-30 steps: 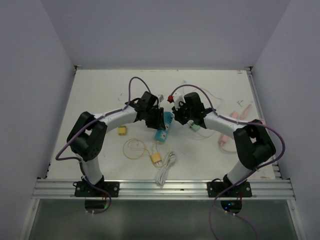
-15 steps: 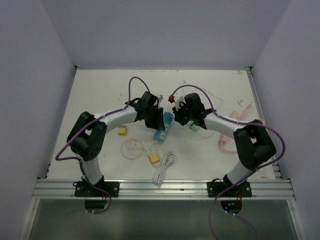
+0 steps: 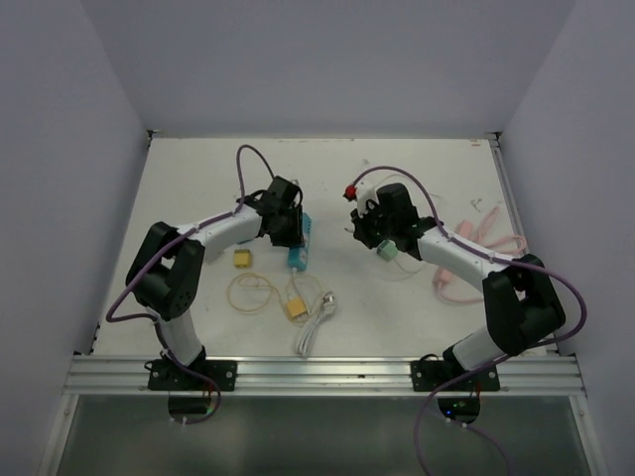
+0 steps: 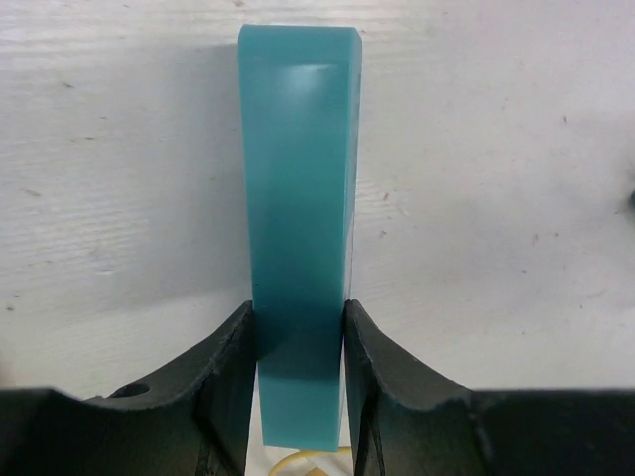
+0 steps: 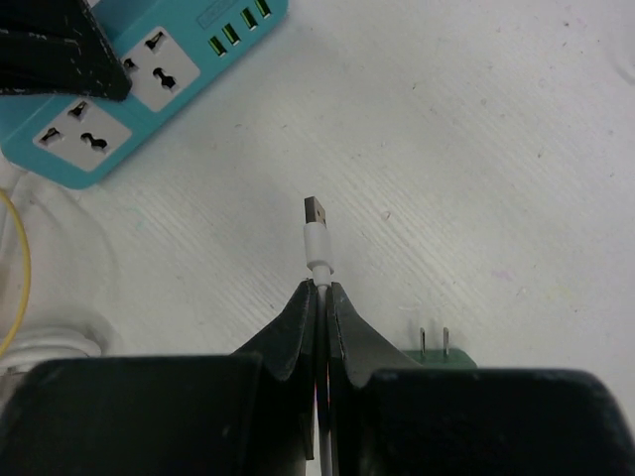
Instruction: Pull the plug off the socket
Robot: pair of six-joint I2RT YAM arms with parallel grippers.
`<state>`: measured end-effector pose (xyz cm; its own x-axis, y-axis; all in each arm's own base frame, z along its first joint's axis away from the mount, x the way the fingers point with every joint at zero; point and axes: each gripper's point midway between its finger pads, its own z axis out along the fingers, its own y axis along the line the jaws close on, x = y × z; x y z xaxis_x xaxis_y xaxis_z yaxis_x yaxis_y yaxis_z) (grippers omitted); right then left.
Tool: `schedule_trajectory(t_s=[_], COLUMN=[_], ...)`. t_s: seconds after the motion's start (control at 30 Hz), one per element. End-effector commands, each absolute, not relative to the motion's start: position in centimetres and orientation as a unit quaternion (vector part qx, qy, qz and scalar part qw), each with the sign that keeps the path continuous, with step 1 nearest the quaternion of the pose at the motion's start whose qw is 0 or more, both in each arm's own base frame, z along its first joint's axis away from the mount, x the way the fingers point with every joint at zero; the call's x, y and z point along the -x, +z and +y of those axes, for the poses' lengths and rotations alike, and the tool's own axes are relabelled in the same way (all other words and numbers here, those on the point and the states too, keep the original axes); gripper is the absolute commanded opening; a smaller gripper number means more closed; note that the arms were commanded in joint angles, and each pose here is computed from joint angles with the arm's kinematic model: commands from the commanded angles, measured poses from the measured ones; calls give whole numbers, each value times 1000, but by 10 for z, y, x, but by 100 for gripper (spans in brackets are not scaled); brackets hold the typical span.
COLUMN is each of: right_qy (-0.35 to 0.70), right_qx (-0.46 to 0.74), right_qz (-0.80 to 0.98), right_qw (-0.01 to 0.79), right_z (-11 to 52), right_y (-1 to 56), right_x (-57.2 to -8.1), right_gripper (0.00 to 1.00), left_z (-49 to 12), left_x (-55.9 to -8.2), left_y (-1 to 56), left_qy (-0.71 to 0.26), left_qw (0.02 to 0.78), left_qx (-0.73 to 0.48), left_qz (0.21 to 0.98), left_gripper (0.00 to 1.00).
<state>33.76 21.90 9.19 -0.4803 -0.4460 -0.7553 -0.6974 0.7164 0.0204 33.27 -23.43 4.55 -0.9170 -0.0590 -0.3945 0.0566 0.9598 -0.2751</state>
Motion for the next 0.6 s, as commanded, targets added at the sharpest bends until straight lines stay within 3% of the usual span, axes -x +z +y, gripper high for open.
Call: schedule_trajectory(t_s=[0.0, 0.33, 0.5, 0.57], right_qy=[175, 118, 124, 133], right_qx=[330, 256, 185, 163], right_qz=[848, 879, 907, 913], right_qw=[376, 384, 356, 350], right_z=[219, 203, 194, 189], right_y=[95, 87, 69, 62], right_x=[-333, -360, -374, -380], right_gripper=[0, 0, 7, 14], left_z=[-180, -206, -224, -229], left_x=[-309, -312, -307, -305], left_y=[12, 38, 37, 39], left_qy=[-24, -93, -145, -162], left_qw=[173, 191, 185, 183], left_qx=[-7, -40, -50, -51], left_qz=[985, 976, 971, 968], left_gripper=[0, 0, 0, 0])
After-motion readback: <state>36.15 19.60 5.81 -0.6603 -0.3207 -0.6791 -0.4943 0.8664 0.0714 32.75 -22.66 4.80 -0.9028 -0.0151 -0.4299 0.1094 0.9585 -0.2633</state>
